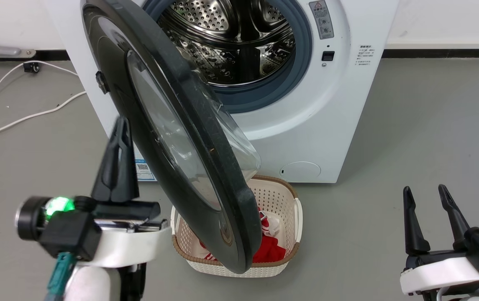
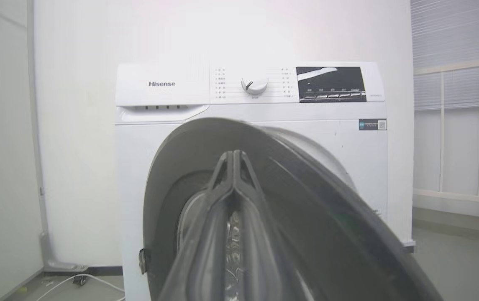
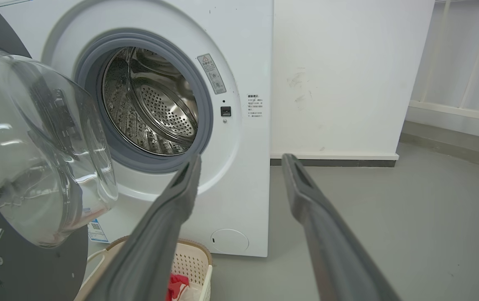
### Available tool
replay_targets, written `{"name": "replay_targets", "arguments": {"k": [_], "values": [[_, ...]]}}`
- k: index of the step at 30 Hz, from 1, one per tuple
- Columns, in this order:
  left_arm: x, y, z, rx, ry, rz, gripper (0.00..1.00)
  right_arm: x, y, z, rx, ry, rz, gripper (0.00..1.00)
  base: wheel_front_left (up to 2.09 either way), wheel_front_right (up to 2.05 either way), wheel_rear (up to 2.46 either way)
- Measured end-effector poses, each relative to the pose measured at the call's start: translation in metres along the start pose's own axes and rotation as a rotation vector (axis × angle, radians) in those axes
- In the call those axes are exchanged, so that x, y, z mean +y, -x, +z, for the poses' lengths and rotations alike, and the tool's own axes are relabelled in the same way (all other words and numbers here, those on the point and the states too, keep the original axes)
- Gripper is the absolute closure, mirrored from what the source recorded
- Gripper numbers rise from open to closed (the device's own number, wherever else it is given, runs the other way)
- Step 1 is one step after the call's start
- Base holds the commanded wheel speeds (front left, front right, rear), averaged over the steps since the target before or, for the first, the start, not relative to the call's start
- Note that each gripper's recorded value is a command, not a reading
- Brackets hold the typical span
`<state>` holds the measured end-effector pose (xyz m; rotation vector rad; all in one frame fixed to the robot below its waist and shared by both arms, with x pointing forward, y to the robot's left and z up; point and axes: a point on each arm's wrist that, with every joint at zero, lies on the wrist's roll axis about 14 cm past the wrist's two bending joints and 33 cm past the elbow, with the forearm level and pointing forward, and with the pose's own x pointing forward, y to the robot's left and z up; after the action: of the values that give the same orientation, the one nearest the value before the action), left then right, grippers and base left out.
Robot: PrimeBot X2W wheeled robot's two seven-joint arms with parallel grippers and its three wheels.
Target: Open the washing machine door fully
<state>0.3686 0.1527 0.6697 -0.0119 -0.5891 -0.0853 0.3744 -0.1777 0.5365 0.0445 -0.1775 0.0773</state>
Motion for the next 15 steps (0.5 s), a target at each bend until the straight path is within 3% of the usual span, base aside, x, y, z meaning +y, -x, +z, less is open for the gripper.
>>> {"name": "replay_targets", "arguments": {"k": [9,15], "values": [[-0.015,-0.016,0.114,-0.379,-0.041,-0.037,1.00,-0.002,0.000,-0.001,0.003,-0.009,-0.009,0.00,0.00,0.00,0.00],[-0.047,-0.009,0.148,-0.493,0.006,-0.155,1.00,-0.004,0.000,-0.002,0.004,-0.015,-0.015,0.00,0.00,0.00,0.00]]}}
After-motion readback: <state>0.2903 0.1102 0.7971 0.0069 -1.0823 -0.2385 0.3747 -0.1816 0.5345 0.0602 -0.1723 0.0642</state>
